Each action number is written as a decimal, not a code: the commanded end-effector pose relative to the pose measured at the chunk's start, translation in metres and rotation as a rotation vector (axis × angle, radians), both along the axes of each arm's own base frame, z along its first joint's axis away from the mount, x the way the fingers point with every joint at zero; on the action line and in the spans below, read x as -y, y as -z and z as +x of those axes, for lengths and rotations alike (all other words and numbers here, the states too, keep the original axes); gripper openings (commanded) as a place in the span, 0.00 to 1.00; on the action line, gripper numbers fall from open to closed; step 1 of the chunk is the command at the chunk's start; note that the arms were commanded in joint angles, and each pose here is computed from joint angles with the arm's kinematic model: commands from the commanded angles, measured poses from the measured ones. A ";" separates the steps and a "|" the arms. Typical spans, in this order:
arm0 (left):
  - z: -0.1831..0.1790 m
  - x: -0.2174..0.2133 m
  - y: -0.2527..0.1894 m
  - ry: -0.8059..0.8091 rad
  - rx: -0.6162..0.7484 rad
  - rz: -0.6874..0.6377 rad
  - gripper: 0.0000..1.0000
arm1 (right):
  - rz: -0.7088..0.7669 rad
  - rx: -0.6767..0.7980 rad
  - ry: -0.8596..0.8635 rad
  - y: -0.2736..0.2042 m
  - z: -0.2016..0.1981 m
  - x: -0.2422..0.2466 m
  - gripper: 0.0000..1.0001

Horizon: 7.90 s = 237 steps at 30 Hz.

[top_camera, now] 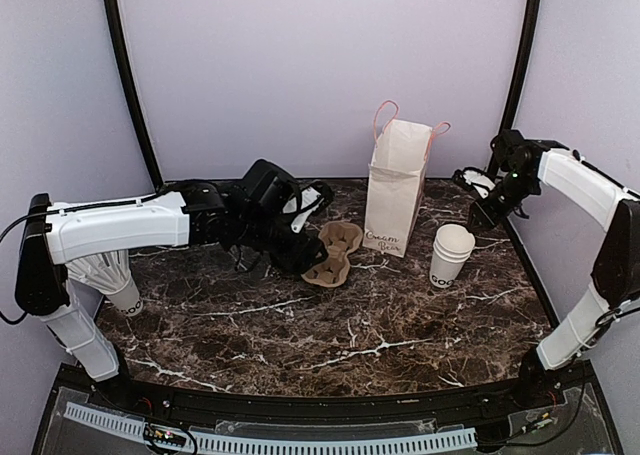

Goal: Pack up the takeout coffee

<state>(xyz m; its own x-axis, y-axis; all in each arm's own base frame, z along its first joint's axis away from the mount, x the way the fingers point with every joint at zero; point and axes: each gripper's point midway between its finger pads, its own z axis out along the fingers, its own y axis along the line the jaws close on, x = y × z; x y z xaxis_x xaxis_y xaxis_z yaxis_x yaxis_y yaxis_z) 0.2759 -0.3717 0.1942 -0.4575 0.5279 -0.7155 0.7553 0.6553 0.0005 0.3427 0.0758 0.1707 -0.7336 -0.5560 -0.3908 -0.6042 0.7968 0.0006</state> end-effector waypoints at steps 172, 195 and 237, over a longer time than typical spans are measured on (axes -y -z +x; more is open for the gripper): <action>0.006 0.094 0.054 -0.139 -0.538 -0.530 0.63 | 0.276 0.209 -0.933 -0.115 -0.109 -0.204 0.00; 0.025 0.041 0.007 -0.249 -0.265 -0.463 0.63 | 0.223 0.051 -0.813 -0.031 -0.076 -0.191 0.00; 0.022 0.027 -0.002 -0.251 -0.223 -0.423 0.65 | -0.091 0.053 -0.708 0.006 -0.099 -0.146 0.45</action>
<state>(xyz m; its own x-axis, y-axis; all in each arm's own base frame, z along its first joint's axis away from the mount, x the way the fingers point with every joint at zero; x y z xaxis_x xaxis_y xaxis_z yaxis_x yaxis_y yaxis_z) 0.2977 -0.3979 0.1708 -0.7181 0.1092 -0.6874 0.5151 0.7475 -0.4194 0.2353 0.2136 0.1671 -0.1642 -0.9268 -0.3378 -0.9762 0.2019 -0.0794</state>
